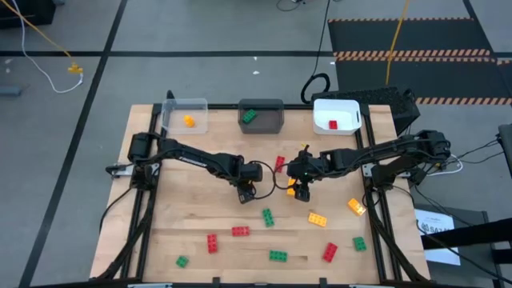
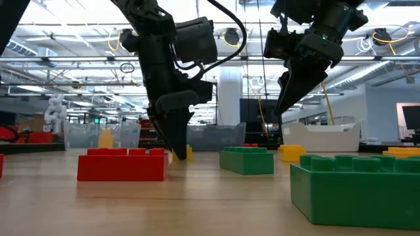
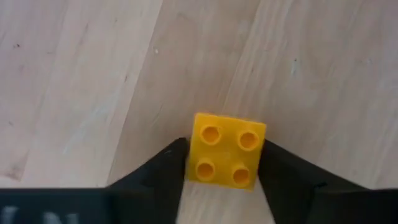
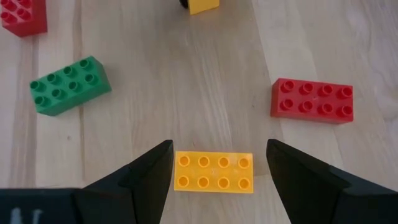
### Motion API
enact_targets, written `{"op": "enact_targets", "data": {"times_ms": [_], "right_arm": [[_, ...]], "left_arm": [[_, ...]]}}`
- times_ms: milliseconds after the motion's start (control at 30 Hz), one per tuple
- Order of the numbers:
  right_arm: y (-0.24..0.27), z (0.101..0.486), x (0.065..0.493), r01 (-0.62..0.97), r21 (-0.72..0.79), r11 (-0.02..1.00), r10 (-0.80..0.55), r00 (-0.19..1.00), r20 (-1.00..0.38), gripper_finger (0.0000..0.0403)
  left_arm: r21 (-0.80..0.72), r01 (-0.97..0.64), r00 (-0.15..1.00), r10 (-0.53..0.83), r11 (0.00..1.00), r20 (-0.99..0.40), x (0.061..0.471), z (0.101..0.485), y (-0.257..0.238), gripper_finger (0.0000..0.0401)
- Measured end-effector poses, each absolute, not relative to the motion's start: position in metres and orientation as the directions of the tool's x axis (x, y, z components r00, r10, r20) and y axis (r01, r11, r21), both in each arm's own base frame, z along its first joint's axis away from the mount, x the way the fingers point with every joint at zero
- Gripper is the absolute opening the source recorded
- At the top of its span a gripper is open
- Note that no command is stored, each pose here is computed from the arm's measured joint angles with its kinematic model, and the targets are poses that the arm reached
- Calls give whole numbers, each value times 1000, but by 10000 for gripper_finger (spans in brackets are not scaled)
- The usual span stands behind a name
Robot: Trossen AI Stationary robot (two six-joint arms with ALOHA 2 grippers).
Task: Sort & place blocks by color
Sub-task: Put the 4 stud yellow game piece into the transparent bin
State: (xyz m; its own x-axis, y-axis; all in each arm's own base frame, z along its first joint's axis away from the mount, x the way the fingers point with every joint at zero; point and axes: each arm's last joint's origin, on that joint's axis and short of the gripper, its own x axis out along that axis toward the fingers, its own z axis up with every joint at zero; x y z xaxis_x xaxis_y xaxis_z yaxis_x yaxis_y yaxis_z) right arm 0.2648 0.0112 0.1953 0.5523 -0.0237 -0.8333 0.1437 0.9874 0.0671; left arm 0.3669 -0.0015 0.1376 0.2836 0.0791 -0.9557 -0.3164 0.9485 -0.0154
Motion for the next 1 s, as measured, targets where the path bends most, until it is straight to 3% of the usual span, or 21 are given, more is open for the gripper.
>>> {"op": "enact_targets", "data": {"times_ms": [67, 400, 533, 733, 1000], "right_arm": [[11, 195, 265, 144, 67, 987, -24, 552, -833, 251], [11, 195, 265, 144, 67, 987, -24, 552, -834, 251], [11, 195, 265, 144, 67, 987, -24, 552, -834, 251], [11, 195, 264, 144, 67, 987, -23, 548, -836, 251], [11, 195, 264, 144, 67, 987, -23, 543, -839, 251]], "left_arm": [[-11, -307, 274, 78, 952, -958, 368, 140, -2, 142], [153, -300, 105, 191, 942, -976, 369, 176, 21, 142], [228, -325, 107, 276, 918, -955, 371, 205, 42, 142], [289, -466, 86, 368, 836, -926, 353, 243, 95, 142], [258, -696, 65, 417, 670, -907, 294, 289, 166, 145]]}}
